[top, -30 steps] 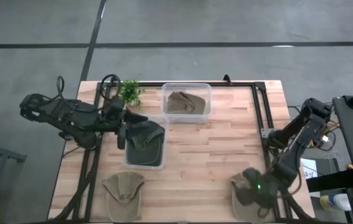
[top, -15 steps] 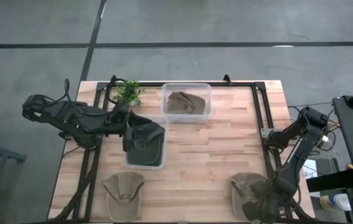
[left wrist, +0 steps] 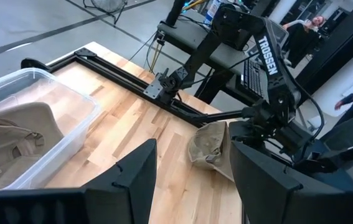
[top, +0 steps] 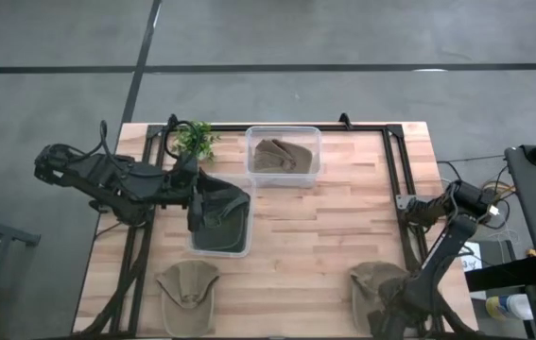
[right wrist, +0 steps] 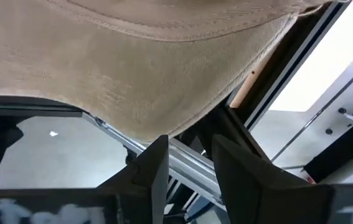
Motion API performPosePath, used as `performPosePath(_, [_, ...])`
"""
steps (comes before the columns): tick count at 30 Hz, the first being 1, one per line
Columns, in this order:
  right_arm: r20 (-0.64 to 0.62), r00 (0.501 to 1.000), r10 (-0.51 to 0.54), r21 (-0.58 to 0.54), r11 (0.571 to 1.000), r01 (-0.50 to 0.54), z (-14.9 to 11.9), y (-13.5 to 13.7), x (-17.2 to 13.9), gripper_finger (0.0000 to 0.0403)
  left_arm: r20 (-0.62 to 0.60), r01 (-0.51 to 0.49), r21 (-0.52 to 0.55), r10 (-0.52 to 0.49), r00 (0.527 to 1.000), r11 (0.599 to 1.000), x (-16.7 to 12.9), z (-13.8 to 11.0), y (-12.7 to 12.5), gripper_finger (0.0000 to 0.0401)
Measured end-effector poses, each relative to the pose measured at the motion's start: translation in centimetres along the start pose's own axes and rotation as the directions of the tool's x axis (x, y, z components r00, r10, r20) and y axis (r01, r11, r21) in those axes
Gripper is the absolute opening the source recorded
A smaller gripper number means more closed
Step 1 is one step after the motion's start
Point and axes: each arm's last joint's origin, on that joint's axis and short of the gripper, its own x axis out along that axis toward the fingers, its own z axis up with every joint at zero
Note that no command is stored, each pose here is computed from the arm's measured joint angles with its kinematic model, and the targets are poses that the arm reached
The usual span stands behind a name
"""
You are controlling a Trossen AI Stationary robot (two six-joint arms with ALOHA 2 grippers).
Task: Pick & Place hat
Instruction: Put the right brown cap into the top transparent bin
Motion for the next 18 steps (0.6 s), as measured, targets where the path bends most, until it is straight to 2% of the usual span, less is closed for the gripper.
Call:
performPosePath(6, [0.033,0.999,-0.023,0.058,0.998,0.021,0.3,0.2,0.5,0.0133,0.005,-0.006,0.001,0.006,1.0,1.0,0.1,0.1,0.1,0.0194])
performPosePath(12, [0.084,0.996,0.023,0.068,0.997,-0.028,0.6,0.7,1.0,0.0162,0.003,-0.003,0.0,0.003,1.0,1.0,0.1,0.1,0.2,0.0194])
performPosePath(18, [0.105,0.994,-0.005,0.088,0.996,-0.004,1.0,0.9,1.8,0.0184,0.003,-0.002,0.013,0.002,1.0,1.0,0.1,0.2,0.2,0.0194])
